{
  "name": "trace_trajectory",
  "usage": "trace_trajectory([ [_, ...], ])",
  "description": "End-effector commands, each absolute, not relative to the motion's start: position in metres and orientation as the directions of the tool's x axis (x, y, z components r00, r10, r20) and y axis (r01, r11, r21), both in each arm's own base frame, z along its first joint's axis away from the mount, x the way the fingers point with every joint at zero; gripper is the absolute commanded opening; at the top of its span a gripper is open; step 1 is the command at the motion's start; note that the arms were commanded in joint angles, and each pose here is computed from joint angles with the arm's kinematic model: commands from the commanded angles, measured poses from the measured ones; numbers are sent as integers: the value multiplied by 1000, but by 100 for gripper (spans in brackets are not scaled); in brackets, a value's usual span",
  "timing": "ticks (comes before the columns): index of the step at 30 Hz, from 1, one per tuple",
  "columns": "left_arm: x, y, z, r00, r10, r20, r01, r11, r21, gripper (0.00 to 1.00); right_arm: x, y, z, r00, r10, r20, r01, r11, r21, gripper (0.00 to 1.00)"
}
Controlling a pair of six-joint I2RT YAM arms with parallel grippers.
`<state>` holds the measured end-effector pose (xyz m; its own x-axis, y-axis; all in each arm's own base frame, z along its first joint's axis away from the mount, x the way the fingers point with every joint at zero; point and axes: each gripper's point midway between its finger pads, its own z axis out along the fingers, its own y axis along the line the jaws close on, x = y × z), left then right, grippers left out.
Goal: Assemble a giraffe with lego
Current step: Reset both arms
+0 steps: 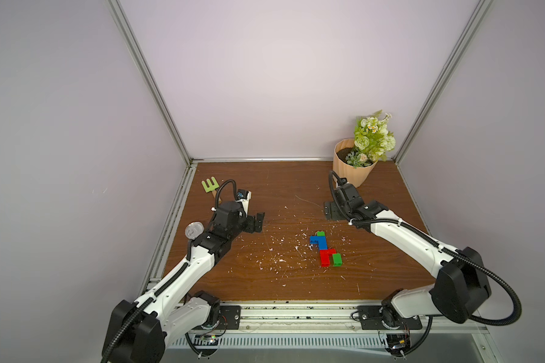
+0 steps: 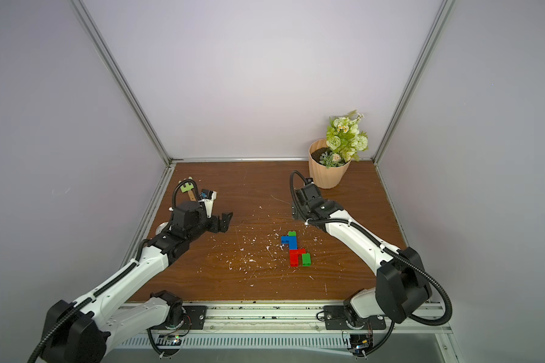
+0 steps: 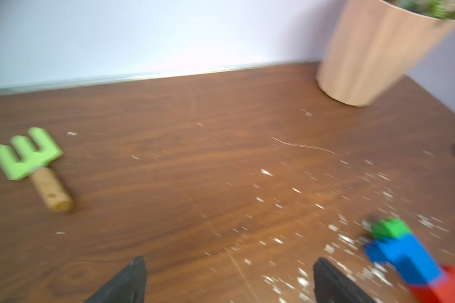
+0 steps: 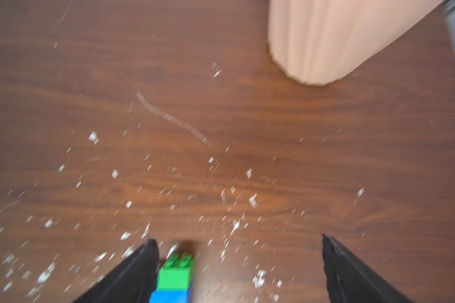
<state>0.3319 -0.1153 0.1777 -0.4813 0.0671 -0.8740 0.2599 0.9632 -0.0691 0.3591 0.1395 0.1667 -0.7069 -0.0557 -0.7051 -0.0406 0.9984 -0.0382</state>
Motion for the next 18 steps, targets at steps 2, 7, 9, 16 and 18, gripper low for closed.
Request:
trace_trajectory([
  [2,366,-64,172,-394,155,-906,68,988,139,99,398,104,204,-472,-49,-880,34,997,-73,99],
  [7,377,-43,138,-380,247,-891,-10,963,271,99,404,56,182,-380,-24,-925,105,992,-69,99],
  [9,376,-37,124,-372,259,-892,-34,956,292,100,407,34,168,-369,24,-929,138,990,-29,99],
  [16,378,-38,117,-291,336,-895,-6,935,354,100,398,-11,161,-208,-16,-978,225,972,-64,99],
  [18,376,-38,120,-263,346,-901,-1,933,359,100,405,-14,159,-237,-9,-971,217,974,-62,97],
])
